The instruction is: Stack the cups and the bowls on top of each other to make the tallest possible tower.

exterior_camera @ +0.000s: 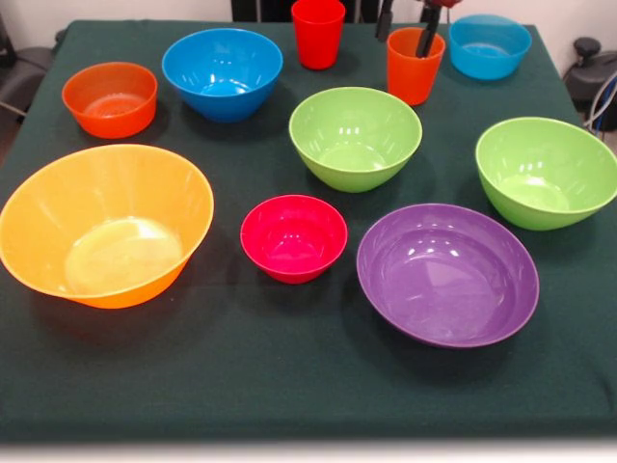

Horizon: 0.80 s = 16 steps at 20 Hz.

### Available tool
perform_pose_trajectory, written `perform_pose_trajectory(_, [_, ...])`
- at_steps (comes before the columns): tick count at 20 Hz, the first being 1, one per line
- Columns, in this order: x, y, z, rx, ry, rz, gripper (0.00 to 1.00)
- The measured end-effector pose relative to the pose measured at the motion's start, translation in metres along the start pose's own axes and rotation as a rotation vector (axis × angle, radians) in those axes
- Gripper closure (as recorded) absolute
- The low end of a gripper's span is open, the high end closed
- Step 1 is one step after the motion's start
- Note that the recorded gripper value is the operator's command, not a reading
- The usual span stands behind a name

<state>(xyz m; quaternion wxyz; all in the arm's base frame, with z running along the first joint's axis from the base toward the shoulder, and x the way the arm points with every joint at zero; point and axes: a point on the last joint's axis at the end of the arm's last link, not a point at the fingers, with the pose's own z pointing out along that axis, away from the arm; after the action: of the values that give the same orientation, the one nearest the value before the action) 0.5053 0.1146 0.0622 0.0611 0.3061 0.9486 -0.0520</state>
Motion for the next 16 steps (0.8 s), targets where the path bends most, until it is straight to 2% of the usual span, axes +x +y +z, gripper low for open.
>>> perform_pose_trajectory(9, [0.019,0.011,-0.002,-0.008,-0.014,-0.04,0.0])
perform_pose_trajectory(16, [0.033,0.009,-0.001,-0.002,0.001,-0.053,0.0])
